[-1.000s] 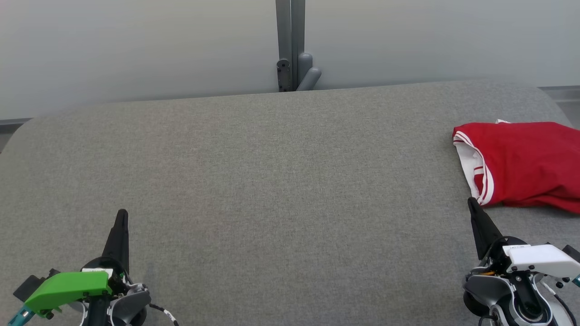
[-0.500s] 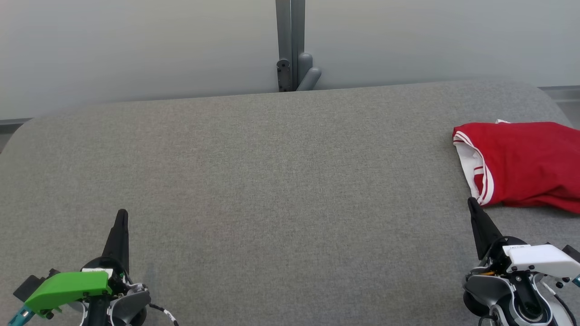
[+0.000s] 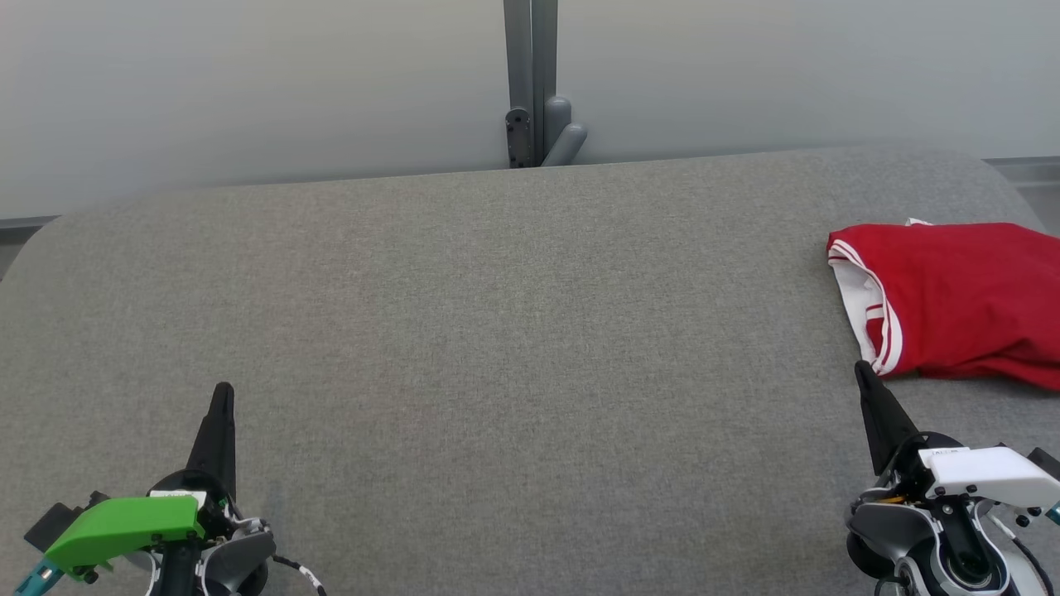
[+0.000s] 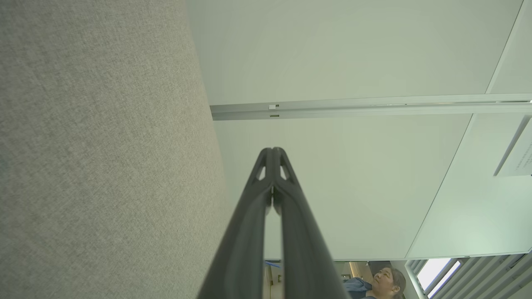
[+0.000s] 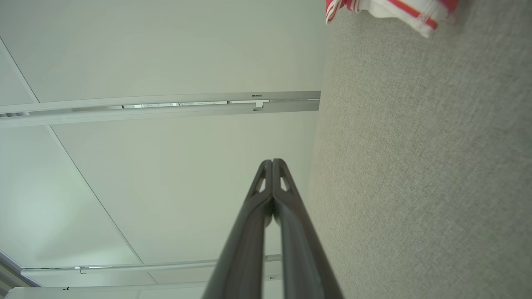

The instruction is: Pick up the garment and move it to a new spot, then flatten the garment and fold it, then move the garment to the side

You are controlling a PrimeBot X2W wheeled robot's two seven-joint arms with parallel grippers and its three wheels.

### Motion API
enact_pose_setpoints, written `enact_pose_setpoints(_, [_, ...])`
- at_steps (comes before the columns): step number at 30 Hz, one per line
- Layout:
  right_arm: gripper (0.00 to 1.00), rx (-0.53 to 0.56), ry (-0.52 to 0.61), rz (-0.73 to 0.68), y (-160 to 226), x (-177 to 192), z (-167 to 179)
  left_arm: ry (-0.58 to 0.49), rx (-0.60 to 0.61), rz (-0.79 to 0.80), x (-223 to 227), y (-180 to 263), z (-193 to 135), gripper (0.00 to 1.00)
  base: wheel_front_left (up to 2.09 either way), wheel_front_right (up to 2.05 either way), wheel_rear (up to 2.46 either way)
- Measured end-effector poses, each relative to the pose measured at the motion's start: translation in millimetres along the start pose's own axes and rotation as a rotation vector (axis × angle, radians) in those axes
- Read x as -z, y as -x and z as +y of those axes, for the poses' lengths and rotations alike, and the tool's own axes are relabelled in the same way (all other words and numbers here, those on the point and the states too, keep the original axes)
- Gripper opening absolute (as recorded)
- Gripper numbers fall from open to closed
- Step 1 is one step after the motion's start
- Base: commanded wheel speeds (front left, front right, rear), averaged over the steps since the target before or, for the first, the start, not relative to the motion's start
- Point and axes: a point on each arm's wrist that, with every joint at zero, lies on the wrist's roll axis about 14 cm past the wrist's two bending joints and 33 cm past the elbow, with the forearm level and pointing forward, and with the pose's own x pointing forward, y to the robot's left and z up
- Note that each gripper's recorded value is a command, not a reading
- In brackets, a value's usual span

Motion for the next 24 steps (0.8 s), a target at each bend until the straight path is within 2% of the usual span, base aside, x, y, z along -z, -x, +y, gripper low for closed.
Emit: enact_pose_setpoints(24, [0.00, 0.000, 0.000, 0.000, 0.0, 0.1, 0.0, 0.000, 0.000, 0.000, 0.0, 0.0, 0.0, 0.00, 0.00, 0.00, 0.00])
